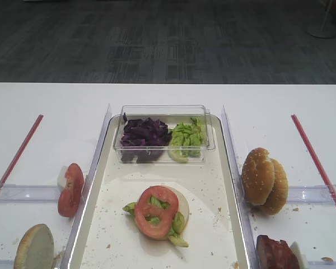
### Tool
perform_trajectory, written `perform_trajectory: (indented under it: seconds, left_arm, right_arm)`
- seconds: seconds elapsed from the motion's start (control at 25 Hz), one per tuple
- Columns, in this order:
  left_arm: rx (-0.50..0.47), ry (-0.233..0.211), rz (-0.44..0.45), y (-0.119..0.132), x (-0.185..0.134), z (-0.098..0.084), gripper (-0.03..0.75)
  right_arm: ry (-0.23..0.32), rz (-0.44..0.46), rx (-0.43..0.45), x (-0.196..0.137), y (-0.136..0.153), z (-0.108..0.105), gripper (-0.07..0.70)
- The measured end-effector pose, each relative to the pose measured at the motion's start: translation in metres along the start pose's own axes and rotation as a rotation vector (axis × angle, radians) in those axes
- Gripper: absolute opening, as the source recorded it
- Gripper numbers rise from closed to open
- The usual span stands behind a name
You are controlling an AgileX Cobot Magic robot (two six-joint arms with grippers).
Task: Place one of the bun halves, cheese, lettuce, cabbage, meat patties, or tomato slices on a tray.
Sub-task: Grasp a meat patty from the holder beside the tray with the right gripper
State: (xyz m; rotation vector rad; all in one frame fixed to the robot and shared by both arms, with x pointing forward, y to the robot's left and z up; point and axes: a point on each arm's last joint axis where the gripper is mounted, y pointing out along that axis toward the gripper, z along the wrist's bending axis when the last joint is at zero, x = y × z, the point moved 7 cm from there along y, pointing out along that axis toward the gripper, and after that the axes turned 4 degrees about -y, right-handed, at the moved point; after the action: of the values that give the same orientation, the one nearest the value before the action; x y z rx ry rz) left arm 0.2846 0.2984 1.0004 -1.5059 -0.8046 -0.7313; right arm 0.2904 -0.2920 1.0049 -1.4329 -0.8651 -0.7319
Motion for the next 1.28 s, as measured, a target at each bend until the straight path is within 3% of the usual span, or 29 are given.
perform_trajectory:
  seconds: [0.24, 0.44, 0.8, 1.04, 1.28]
  left_arm:
    - [0.0, 0.0, 0.0, 0.0, 0.0, 0.0, 0.503]
    - [0.0, 0.0, 0.0, 0.0, 0.0, 0.0, 0.502]
    - [0.0, 0.0, 0.0, 0.0, 0.0, 0.0, 0.502]
    - [0.0, 0.0, 0.0, 0.0, 0.0, 0.0, 0.502]
    - [0.0, 0.0, 0.0, 0.0, 0.0, 0.0, 0.499]
  right_arm:
    - [0.0, 0.004, 0.0, 0.0, 0.001, 0.0, 0.571]
    - [0.027, 0.109, 0.009, 0.004, 0.012, -0.001, 0.571]
    - [0.085, 0.271, 0.057, 0.039, 0.033, 0.002, 0.571]
    - [0.119, 0.425, 0.087, 0.052, 0.062, 0.003, 0.571]
    - [0.136, 0.668, 0.1, 0.036, 0.096, 0.003, 0.571]
